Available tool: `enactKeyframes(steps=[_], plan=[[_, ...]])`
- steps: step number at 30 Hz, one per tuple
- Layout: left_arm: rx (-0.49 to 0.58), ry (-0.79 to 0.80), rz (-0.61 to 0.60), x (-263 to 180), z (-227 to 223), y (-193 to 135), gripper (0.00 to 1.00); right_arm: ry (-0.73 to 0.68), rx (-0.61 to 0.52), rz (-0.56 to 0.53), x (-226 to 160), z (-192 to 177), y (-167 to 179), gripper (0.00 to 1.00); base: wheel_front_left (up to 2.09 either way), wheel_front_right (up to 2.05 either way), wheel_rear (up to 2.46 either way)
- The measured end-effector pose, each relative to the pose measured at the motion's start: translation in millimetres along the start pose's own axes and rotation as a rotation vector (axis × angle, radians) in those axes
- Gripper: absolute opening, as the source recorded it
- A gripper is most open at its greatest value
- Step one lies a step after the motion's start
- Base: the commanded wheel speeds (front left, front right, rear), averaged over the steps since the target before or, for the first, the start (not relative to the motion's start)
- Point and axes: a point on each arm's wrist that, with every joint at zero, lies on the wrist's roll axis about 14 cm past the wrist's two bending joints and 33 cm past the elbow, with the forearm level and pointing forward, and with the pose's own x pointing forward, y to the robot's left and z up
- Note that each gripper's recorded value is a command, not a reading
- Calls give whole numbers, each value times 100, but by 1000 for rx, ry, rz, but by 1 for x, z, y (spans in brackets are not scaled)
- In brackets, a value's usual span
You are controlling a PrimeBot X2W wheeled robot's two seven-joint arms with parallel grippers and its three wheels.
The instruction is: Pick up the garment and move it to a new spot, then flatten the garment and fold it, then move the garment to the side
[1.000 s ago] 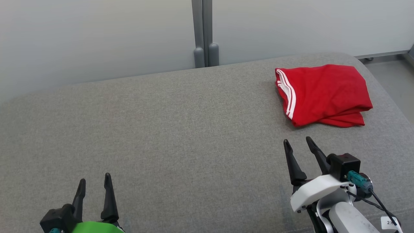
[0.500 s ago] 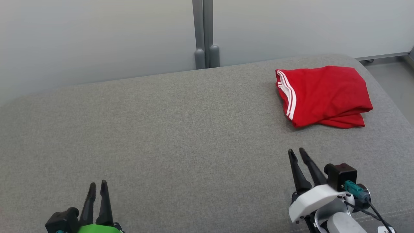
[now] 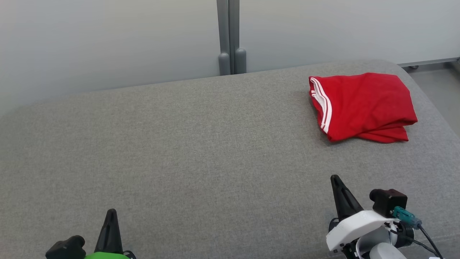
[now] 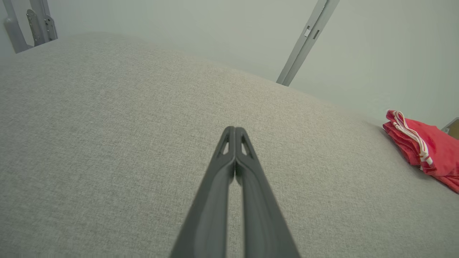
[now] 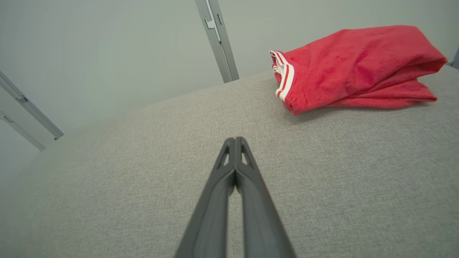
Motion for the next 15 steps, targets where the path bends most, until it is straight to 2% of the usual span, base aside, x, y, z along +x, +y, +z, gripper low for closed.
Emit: enactKeyframes(steps=[15], plan=[[-176,55,47,0,-7,14,0,33,224,-61,6,0,-14,0,0,0,0]])
